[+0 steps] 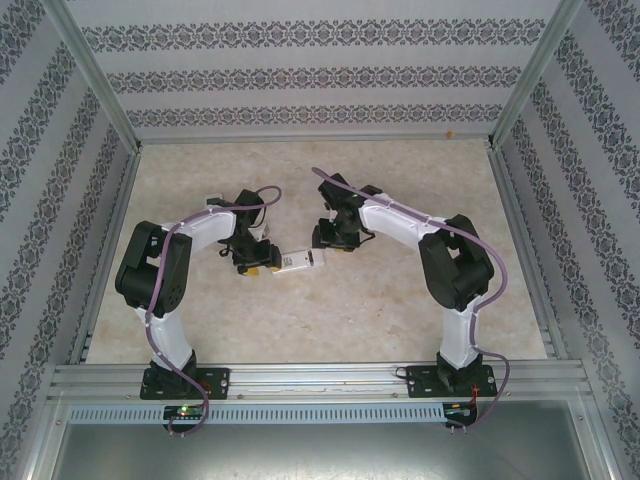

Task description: Load the batteries into the remote control

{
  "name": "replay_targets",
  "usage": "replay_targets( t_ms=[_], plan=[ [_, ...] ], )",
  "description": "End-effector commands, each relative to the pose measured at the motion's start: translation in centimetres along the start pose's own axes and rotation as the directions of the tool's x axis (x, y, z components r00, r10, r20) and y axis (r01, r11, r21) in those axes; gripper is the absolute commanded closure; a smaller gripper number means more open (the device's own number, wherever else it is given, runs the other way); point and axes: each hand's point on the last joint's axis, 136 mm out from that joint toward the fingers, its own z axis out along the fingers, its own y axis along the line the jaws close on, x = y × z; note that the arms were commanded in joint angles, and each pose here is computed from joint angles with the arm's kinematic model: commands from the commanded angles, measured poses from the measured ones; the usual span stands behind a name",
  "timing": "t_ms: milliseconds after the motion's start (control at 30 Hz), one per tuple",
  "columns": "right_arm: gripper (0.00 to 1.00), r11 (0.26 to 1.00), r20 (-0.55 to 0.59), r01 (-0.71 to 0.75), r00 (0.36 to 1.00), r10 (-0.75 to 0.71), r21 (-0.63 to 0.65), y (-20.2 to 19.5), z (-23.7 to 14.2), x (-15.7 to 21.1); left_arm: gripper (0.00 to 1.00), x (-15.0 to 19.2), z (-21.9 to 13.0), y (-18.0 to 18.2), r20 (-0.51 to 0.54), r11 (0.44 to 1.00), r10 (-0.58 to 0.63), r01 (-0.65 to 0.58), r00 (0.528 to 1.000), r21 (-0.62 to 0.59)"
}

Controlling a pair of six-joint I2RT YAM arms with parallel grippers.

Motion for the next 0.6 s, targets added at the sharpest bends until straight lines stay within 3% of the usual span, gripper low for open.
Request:
replay_targets(
  t_ms=[0,567],
  plan=[
    [0.53,1.000,-0.013,-0.014,1.000,0.014,0.003,-0.5,0.5,0.4,0.41,-3.0,2.9,-1.4,0.085,0.997,0.062,-0.065,0.994,0.029],
    [0.55,1.000,-0.091,0.021,0.996,-0.019,0.021,0.7,3.6,1.5,0.41,-2.9,3.1,-1.2,0.078,0.998,0.060,-0.062,0.995,0.022]
  ],
)
